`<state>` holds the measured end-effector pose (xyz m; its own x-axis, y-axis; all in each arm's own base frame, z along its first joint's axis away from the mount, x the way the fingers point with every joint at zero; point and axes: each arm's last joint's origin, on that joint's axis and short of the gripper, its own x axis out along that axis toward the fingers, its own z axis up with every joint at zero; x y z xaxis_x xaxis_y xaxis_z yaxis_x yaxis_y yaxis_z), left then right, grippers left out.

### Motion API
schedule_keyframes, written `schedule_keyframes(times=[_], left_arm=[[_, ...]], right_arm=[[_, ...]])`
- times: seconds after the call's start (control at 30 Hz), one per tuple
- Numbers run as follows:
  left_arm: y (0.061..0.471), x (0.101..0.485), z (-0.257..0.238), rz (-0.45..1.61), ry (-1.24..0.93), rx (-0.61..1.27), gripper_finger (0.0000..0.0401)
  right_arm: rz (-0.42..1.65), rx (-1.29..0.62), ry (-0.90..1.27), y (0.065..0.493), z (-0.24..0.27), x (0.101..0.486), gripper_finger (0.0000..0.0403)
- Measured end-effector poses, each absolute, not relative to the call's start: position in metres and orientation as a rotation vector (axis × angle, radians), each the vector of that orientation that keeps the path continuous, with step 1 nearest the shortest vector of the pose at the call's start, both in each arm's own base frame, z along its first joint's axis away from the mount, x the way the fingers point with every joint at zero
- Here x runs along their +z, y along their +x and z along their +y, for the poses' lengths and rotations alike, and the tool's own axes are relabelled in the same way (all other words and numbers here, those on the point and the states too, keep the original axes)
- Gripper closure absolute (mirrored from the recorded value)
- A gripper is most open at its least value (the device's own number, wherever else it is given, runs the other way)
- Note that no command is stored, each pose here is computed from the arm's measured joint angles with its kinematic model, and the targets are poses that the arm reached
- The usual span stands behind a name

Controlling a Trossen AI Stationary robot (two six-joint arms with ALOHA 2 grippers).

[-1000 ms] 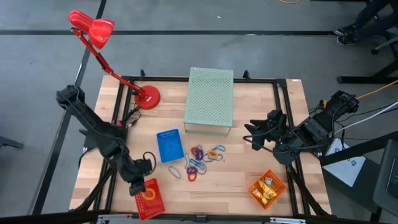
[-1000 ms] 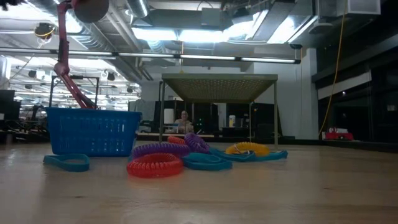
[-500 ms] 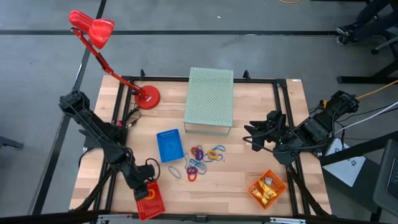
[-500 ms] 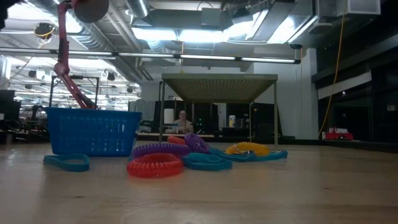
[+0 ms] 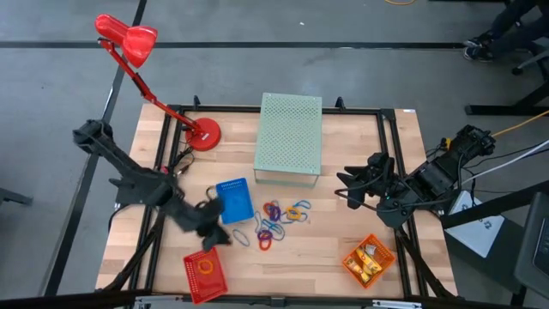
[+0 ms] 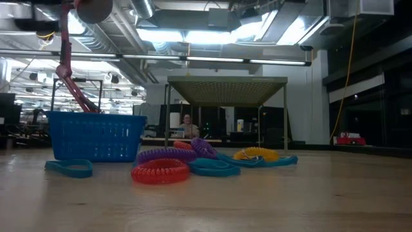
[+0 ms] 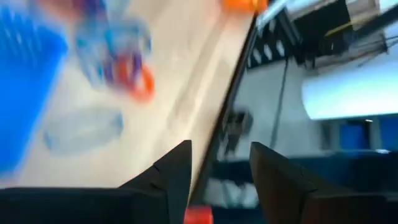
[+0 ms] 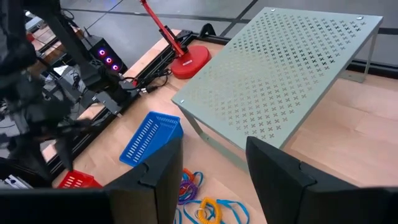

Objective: Pick & Place Office Desk Supplies
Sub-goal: Put the orange spring keychain into the red basket

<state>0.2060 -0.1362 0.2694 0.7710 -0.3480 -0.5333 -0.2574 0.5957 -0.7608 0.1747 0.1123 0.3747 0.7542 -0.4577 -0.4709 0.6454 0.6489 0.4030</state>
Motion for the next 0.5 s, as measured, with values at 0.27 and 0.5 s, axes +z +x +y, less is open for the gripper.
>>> schedule_keyframes(times=[0.27, 0.5], left_arm=[[0.276, 0.289, -0.079, 0.802, -0.598, 0.066, 0.025], [0.333, 0.274, -0.056, 0.989, -0.365, 0.064, 0.0244]], right_arm=[[0.342, -0.642, 0.583, 0.175, 0.112, 0.375, 0.0224], [0.349, -0.639, 0.586, 0.175, 0.112, 0.375, 0.0224]])
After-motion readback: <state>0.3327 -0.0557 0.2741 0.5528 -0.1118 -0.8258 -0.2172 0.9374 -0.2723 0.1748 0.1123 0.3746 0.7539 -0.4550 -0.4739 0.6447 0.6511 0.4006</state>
